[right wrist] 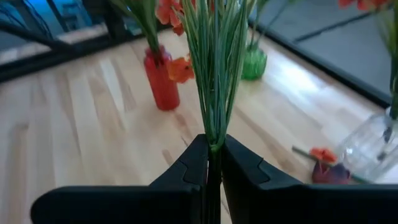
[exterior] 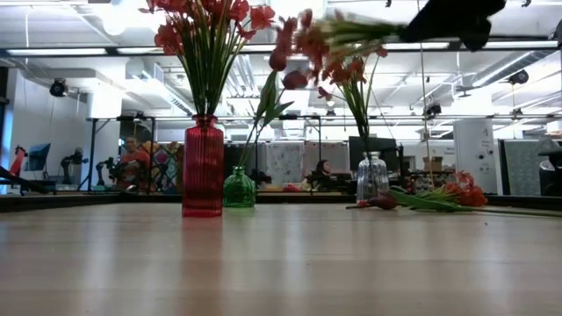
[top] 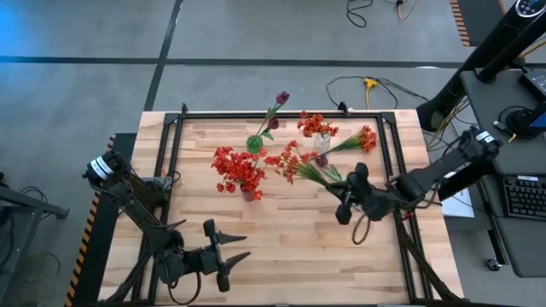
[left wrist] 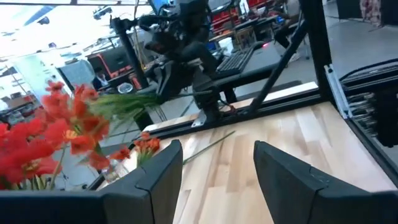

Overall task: Sort flowers into vase by color
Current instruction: Put the left orange flowers into the transparent vase

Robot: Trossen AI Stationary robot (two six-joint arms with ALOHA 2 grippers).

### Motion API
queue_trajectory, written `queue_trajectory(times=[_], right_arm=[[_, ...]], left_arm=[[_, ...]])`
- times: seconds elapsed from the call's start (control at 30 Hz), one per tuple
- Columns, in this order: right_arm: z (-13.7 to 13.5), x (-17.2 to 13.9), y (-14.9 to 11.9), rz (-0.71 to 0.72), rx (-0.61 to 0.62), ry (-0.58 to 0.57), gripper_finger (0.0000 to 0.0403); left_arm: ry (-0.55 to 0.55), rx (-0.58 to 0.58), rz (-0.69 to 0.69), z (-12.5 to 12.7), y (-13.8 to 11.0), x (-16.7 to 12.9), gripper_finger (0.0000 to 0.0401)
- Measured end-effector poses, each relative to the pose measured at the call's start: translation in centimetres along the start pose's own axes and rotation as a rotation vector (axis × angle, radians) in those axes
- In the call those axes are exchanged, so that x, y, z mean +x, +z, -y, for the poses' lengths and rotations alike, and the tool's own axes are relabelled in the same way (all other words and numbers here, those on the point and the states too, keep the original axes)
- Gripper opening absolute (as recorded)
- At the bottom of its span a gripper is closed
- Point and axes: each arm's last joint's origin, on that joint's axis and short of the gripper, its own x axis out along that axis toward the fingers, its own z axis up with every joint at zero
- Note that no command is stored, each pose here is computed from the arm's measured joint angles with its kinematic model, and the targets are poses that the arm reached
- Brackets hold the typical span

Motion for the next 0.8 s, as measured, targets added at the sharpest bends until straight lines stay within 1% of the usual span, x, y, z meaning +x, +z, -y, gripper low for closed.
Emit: queue_trajectory(times=[0.13, 0.2, 0.3, 0.43, 0.53, 0.7, 0.77, 0.8], right_arm=[[-0.9, -1.2, 0.5, 0.092, -0.018, 0.042, 0.0029], [-1.6, -1.5, 0.9, 0.140, -0.035, 0.081, 0.0029], [-2.7, -1.9, 1.4, 0.205, -0.067, 0.144, 0.0029], [-4.1, -3.2, 2.1, 0.298, -0.112, 0.261, 0.0029], [-5.2, -4.0, 2.5, 0.383, -0.162, 0.358, 0.0029], [-7.5, -3.4, 2.0, 0.564, -0.257, 0.582, 0.0029], [-8.4, -2.6, 1.6, 0.625, -0.298, 0.622, 0.0029], [-8.9, -2.1, 1.3, 0.648, -0.315, 0.623, 0.0029]], left_arm=[[-0.055, -0.007, 0.023, 0.1, 0.5, 0.1, 0.0181], [-0.087, -0.016, 0.036, 0.1, 0.6, 0.3, 0.0181], [-0.082, -0.052, 0.051, -0.2, 0.8, 0.8, 0.0181], [-0.068, -0.090, 0.064, -0.6, 1.0, 1.4, 0.0181], [-0.103, -0.094, 0.083, -0.7, 1.1, 1.8, 0.0181], [-0.129, -0.115, 0.126, -1.2, 1.4, 2.7, 0.0184], [-0.145, -0.127, 0.155, -1.4, 1.5, 3.2, 0.0189], [-0.157, -0.128, 0.172, -1.4, 1.4, 3.5, 0.0191]])
